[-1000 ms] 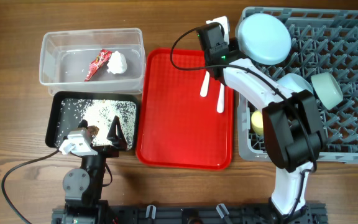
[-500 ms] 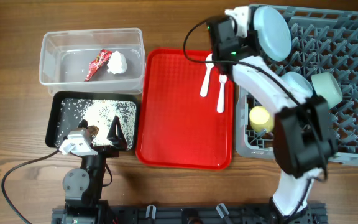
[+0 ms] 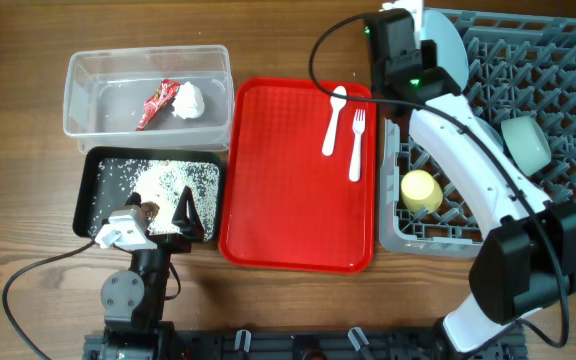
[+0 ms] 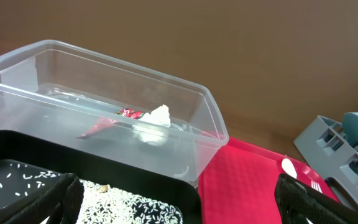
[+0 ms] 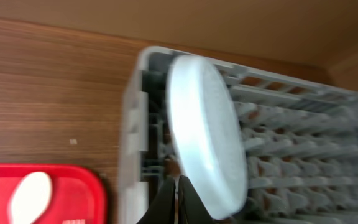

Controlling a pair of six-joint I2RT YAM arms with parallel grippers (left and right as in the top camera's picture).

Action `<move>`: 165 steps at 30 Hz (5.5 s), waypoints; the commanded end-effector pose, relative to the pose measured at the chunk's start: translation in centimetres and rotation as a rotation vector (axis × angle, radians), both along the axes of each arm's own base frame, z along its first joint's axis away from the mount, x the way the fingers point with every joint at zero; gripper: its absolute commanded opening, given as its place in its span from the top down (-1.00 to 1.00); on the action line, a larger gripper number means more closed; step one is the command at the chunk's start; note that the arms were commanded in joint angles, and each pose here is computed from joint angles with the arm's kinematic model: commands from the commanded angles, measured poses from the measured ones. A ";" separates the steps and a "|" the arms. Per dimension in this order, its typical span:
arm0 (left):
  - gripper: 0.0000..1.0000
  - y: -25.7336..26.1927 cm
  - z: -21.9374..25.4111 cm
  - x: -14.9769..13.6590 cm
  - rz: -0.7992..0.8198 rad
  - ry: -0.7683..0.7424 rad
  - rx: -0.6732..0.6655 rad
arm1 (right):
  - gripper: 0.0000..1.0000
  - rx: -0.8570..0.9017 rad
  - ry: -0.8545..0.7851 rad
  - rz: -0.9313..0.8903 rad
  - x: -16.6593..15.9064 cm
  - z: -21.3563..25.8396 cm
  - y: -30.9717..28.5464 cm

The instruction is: Sort waste into correct bins and load items into the dishwasher rack

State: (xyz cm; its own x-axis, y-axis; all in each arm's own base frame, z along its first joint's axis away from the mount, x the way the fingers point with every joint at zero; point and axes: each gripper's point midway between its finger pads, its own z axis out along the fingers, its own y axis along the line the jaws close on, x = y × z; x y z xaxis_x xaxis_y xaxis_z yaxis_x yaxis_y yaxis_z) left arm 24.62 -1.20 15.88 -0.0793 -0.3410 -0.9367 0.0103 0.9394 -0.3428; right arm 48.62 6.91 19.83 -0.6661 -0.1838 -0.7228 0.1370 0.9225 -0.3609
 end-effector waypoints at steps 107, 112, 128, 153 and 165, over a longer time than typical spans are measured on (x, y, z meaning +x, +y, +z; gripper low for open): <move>-1.00 0.1 -0.1 0.0 0.003 -0.003 0.017 | 0.07 0.229 0.411 0.030 -4.3 -8.6 -3.4; -1.00 0.1 -0.1 0.0 0.003 -0.003 0.016 | 0.03 0.318 0.391 0.209 -5.7 -5.9 3.4; -1.00 0.1 -0.1 0.0 0.003 -0.002 0.016 | 0.04 0.327 0.596 0.017 -7.7 -16.7 6.7; -1.00 0.1 -0.1 0.0 0.003 -0.002 0.016 | 0.31 0.322 0.358 0.033 -4.4 -6.6 -2.2; -1.00 0.1 -0.1 0.0 0.003 -0.002 0.016 | -1.00 0.631 -0.051 0.529 -19.8 16.9 5.9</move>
